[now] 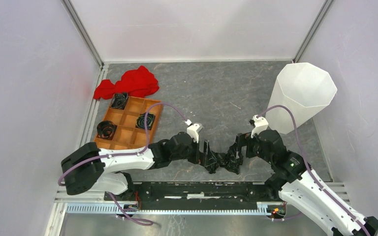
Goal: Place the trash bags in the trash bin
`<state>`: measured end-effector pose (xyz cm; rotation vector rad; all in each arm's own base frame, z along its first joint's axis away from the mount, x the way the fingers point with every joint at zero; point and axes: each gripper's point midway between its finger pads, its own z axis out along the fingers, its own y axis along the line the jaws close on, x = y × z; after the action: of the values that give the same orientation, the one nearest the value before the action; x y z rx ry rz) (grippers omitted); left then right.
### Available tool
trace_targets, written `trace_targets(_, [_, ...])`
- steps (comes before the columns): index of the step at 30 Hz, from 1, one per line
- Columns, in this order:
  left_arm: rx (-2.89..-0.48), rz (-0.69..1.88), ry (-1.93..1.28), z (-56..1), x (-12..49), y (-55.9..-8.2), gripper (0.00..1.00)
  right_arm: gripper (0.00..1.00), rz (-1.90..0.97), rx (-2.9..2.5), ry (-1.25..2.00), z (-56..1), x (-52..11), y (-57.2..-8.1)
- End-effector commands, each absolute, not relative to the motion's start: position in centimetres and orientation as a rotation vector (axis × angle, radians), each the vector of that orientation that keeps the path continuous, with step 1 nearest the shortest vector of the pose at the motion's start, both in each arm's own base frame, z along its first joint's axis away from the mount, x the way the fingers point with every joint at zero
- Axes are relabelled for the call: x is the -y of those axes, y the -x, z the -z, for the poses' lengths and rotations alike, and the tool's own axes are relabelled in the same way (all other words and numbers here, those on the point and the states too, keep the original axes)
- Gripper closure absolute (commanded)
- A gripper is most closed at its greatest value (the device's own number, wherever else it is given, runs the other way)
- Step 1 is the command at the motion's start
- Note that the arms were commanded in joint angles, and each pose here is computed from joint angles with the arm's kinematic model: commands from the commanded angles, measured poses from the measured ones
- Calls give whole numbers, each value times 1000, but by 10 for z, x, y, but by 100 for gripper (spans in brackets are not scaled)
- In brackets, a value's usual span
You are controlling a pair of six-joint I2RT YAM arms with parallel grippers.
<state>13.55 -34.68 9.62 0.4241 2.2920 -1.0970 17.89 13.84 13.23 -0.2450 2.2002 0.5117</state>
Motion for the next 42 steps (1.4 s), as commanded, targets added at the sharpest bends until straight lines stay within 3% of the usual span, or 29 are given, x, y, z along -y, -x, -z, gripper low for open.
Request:
trace_targets(1, [-2248,1219,-418,-112,368,-132,7,2,-583,-2189,139,-118,-142,-177])
trace_targets(9, [-2289,1078,-367,-97,357,-146,50,4,-550,-2249,246,-86,-145,-175])
trace_targets(12, [-2290,1044,-349,-94,352,-149,59,17,-534,-2270,304,-75,-146,-173])
trace_targets(16, [-2285,983,-336,-97,343,-153,77,33,-589,-2262,375,-71,-155,-169])
trace_targets(22, [-2227,799,-283,-119,306,-170,92,83,-445,-2203,261,-89,-137,-191])
trace_targets(28, [-2149,622,-209,-149,253,-180,98,98,-471,-1971,106,-144,-132,-214])
trace_targets(31, [-2128,675,-218,-160,248,-173,94,100,-554,-1884,147,-161,-145,-216])
trace_targets(32, [-2130,702,-233,-162,249,-168,89,100,-568,-1869,170,-164,-149,-217])
trace_targets(33, [-2135,727,-254,-163,251,-164,81,99,-581,-1854,198,-168,-153,-218])
trace_targets(36, [-2147,801,-344,-166,258,-150,31,100,-595,-1837,318,-173,-165,-217])
trace_targets(38, [-2120,850,-399,-178,260,-143,10,100,-577,-1832,390,-174,-168,-218])
trace_targets(40, [-2062,911,-465,-199,262,-136,1,99,-555,-1813,435,-180,-169,-219])
trace_targets(42, [-2008,946,-494,-220,262,-133,0,100,-588,-1780,504,-186,-177,-214])
